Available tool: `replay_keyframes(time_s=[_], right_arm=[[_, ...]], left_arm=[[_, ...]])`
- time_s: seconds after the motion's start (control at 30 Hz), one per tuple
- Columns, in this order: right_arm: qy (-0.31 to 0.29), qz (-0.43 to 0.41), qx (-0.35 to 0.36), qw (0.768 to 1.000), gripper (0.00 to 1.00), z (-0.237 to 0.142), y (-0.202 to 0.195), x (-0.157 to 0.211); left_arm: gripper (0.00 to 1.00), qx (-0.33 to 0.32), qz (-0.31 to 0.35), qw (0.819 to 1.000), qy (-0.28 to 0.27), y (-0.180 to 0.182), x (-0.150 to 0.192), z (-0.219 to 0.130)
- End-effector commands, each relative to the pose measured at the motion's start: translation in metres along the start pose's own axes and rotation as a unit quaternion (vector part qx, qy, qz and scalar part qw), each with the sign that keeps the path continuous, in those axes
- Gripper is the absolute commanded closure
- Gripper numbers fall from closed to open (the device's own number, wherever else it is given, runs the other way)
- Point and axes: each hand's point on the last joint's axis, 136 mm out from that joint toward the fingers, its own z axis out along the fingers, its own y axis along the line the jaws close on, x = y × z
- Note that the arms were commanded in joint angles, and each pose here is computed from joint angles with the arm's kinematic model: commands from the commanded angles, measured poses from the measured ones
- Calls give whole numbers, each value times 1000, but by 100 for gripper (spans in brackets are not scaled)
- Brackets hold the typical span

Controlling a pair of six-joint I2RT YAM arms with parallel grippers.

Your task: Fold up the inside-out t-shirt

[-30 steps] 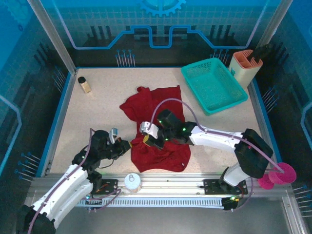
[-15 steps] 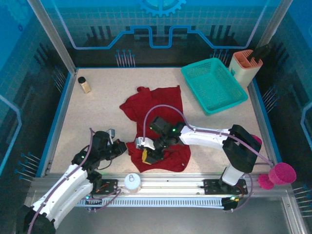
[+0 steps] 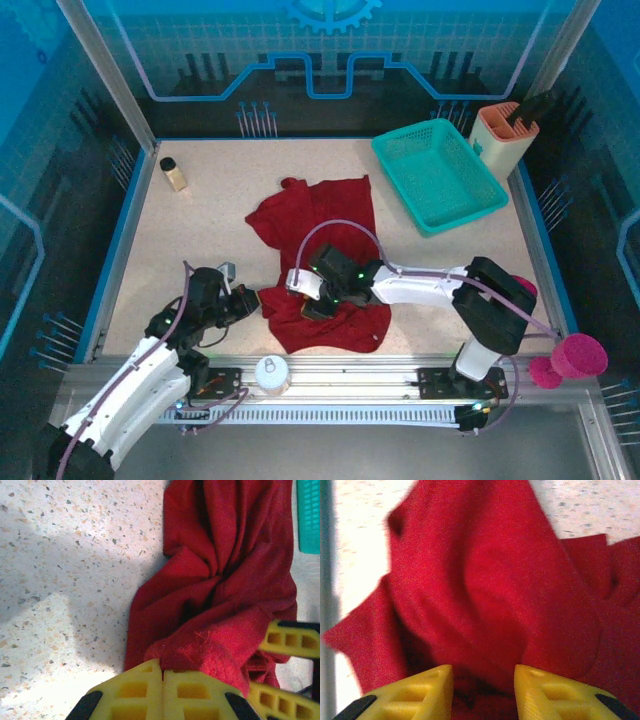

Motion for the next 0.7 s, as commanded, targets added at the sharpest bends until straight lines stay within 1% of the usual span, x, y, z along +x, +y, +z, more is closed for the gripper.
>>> replay_keyframes(time_s=[0.0, 0.07, 0.13, 0.2, 0.27, 0.37, 0.4, 0.43, 0.47, 0.5, 0.53, 0.57, 0.67], right_arm=[[-37, 13, 38, 999, 70, 3, -15, -23], [-43, 11, 36, 998, 83, 2, -15, -28], [-46, 6, 37, 998, 100, 1, -18, -29], [-63, 11, 41, 997, 100, -5, -23, -32], [-99, 43, 27, 994, 100, -17, -30, -39], [-157, 103, 0, 982, 100, -34, -46, -49], [-155, 106, -4, 982, 100, -34, -49, -46], [-140, 94, -15, 986, 98, -29, -44, -39], [-125, 70, -34, 989, 81, -27, -34, -35], [-109, 32, -59, 992, 69, -26, -17, -33], [-96, -5, -76, 992, 64, -24, -2, -30], [-87, -27, -86, 992, 61, -23, 6, -27], [-41, -55, -82, 994, 56, -12, 16, -14]], left_arm=[[100, 17, -4, 1000, 0, -6, 0, -2], [100, 22, -4, 1000, -3, -8, -1, -4], [100, 27, -4, 1000, -7, -10, -3, -5], [100, 30, 0, 1000, -9, -12, -4, -6], [100, 29, 3, 1000, -10, -11, -3, -6], [100, 30, 4, 999, -10, -11, -3, -6], [100, 31, 4, 999, -11, -12, -4, -6], [100, 32, 5, 999, -12, -12, -4, -6], [100, 33, 4, 999, -13, -12, -5, -6], [100, 34, 4, 999, -13, -13, -5, -6], [100, 37, 4, 999, -14, -15, -6, -7], [100, 37, 4, 999, -13, -15, -5, -7], [100, 39, 5, 999, -13, -17, -6, -8]])
